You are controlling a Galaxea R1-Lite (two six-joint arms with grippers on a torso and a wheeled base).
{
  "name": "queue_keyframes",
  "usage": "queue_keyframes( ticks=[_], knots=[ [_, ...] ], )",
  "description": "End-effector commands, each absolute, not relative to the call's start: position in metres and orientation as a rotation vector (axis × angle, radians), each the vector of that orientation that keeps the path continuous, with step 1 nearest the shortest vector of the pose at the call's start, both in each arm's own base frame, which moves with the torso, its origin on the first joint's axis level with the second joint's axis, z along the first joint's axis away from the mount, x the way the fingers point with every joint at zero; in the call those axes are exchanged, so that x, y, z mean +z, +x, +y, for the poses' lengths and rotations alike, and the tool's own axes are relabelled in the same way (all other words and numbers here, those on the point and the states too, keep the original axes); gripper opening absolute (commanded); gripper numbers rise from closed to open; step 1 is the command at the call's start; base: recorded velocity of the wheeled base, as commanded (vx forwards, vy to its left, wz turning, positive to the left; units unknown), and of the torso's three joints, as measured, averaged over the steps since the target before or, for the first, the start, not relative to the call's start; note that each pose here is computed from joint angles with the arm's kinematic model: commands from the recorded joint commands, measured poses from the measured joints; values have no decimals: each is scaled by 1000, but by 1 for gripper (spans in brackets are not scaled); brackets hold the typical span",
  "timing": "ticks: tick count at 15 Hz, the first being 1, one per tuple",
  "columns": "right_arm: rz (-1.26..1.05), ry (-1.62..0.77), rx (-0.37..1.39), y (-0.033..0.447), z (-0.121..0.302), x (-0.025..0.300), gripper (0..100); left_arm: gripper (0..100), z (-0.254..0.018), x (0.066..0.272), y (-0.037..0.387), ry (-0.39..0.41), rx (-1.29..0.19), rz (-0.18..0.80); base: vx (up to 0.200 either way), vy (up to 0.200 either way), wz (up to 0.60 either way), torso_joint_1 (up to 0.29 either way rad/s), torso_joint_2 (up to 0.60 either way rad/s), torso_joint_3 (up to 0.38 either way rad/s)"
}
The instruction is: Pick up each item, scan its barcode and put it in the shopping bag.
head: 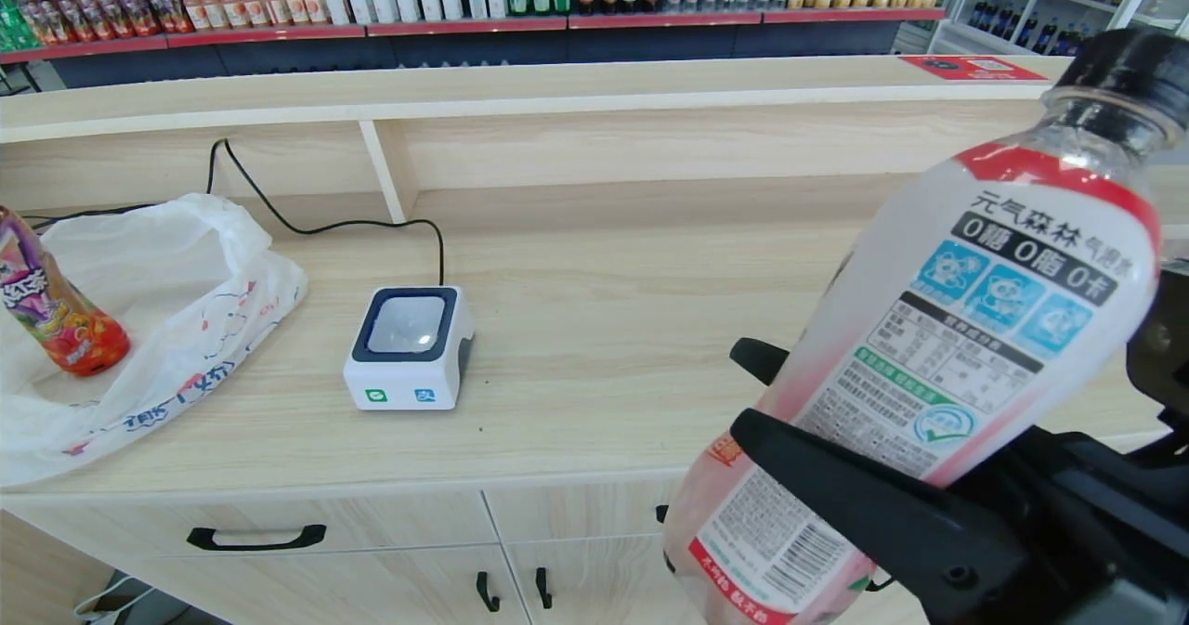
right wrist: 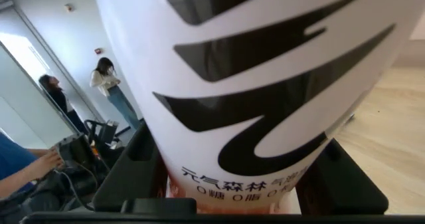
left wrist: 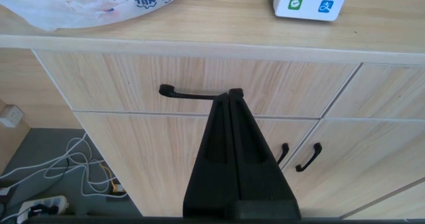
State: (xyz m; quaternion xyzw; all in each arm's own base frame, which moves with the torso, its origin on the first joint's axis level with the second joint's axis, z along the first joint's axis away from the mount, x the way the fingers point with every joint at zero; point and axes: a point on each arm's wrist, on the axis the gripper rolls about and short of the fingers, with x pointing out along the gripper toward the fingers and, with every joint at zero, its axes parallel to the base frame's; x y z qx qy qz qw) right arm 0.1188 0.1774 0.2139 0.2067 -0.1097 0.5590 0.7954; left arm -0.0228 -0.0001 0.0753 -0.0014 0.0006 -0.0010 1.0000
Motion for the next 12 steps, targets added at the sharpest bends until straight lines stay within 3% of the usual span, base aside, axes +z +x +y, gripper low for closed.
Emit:
queue_keyframes(
  ticks=[1, 12],
  knots=[
    [-230, 377, 1188, 122, 182, 205, 0, 0, 0, 75, -23, -3, -2, 2, 0, 0, 0, 0, 0, 0],
    [-384, 17, 784, 185, 136, 198, 0, 0, 0, 75, -23, -3, -2, 2, 0, 0, 0, 0, 0, 0]
  ],
)
